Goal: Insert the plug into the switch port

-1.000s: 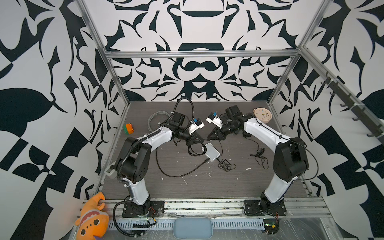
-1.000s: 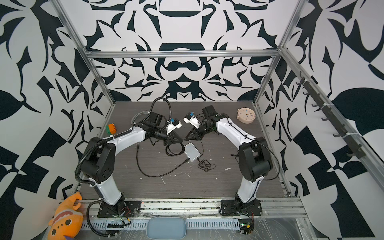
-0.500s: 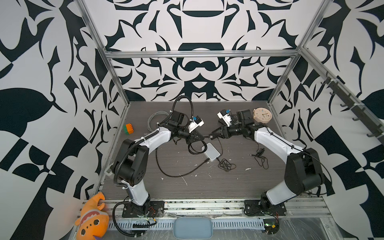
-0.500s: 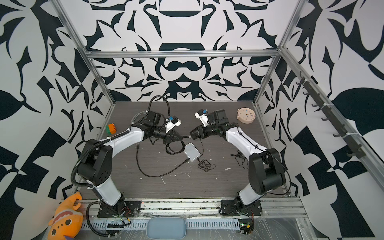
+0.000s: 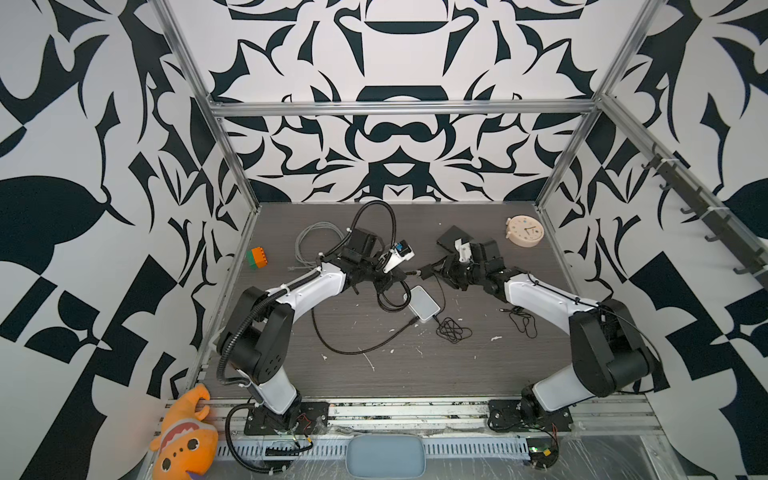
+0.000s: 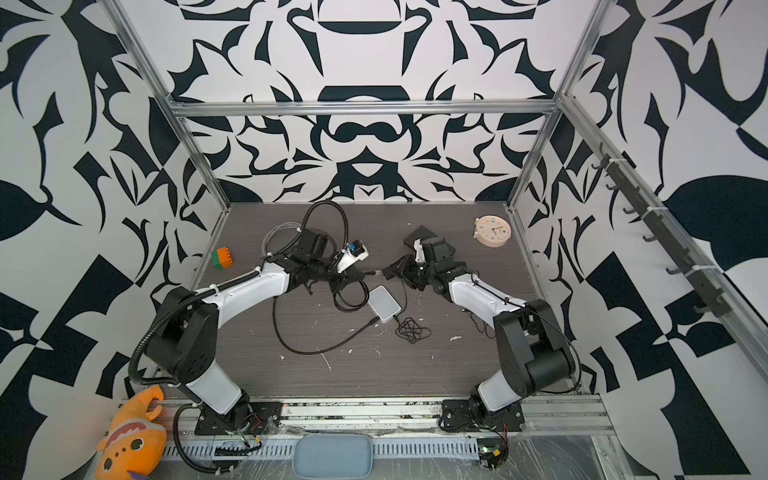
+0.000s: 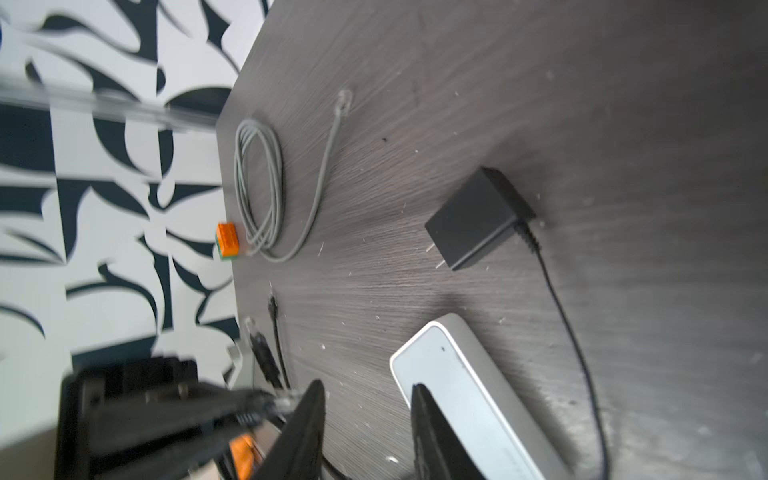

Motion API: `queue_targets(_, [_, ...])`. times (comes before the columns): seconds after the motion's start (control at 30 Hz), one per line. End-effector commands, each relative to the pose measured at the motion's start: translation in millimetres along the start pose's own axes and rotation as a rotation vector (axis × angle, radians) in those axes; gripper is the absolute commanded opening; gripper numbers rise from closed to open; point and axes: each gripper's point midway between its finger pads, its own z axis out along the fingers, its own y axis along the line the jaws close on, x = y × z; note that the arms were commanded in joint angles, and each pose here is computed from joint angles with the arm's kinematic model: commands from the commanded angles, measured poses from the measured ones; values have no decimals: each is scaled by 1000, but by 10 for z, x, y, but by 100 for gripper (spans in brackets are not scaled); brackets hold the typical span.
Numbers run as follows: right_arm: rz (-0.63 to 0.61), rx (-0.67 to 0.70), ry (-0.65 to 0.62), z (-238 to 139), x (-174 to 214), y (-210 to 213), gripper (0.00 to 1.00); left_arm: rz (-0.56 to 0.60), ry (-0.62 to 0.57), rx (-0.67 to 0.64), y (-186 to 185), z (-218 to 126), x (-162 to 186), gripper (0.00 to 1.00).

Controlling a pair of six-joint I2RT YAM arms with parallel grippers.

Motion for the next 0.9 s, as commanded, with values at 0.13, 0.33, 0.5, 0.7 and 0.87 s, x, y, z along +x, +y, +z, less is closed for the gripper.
queue_targets(0.13, [253,-97,-132,27,-81,357,42,156,6,-149,17,-21,-72,0])
queue_targets(0.33, [263,-80,-126,27,2,351,42,177,-6,-185,35,-39,-109,0])
queue_targets(0.5, [283,-37,-133,42,57,183,43,196,-25,-222,69,-69,-137,0])
queue_targets(0.7, [284,-81,-135,117,44,316,43,208,-21,-212,23,-48,-144,0])
queue_targets(0.87, [297,-102,-145,137,11,355,43,216,-6,-206,10,-35,-123,0])
